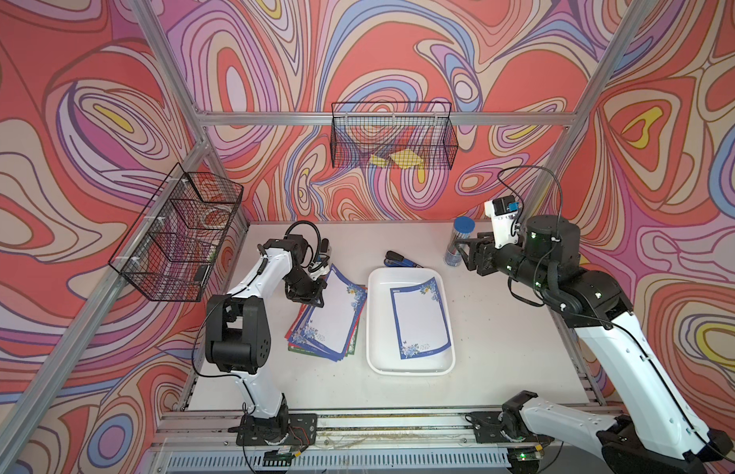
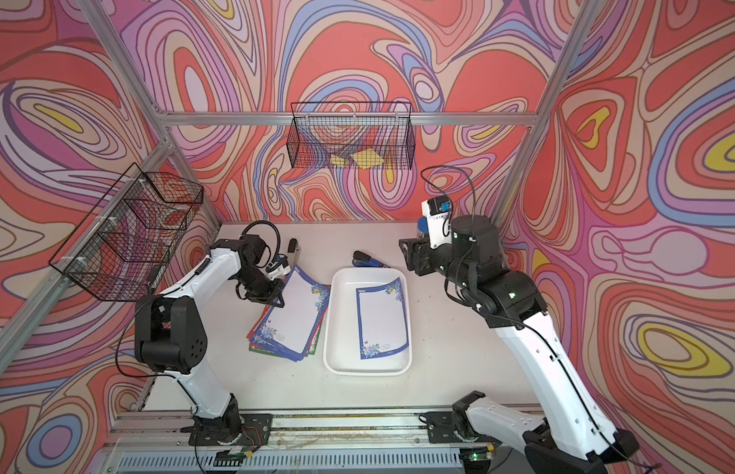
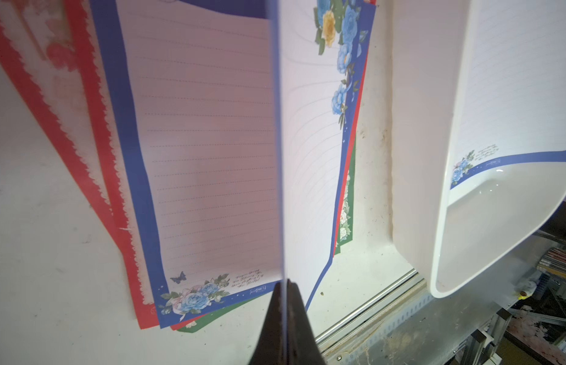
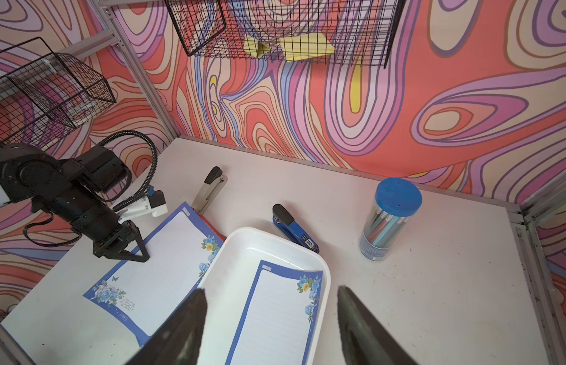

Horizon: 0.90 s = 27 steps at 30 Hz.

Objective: Take out the stationery paper from the storage box
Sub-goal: Place the stationery paper at the center of the board.

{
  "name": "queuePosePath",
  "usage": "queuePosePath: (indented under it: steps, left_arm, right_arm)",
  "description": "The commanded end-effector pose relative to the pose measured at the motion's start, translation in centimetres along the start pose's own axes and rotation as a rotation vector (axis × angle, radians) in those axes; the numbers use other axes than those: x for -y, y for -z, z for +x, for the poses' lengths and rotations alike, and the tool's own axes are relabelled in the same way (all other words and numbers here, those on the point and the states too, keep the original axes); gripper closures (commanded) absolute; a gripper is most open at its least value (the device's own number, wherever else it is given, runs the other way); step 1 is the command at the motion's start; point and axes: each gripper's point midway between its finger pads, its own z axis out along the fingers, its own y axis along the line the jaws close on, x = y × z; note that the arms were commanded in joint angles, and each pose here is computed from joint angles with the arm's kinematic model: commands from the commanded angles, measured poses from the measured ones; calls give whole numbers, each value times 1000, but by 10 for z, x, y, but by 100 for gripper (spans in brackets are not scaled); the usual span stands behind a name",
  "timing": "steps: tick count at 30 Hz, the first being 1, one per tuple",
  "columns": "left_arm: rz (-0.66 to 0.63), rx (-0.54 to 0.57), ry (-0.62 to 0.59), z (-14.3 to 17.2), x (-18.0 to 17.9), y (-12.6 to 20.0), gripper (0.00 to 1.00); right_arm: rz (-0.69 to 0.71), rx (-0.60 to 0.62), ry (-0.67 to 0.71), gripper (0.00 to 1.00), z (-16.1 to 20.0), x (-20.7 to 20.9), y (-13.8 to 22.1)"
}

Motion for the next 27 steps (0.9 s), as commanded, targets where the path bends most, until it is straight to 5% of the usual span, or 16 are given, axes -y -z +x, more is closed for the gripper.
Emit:
queuePosePath:
  steps: [1,18,27]
  left_arm:
    - [-54,-43,14,5,-12,1,100]
    - [-194,-106,58,1,-49,-21,100]
    - [-312,-52,62,-4,-66,-11,79]
  right_arm:
    - [0,-2,-13,31,-3,0,1]
    - [20,-71,7,30,8,3,-13]
    - [38,-78,-20,30,11,7,-9]
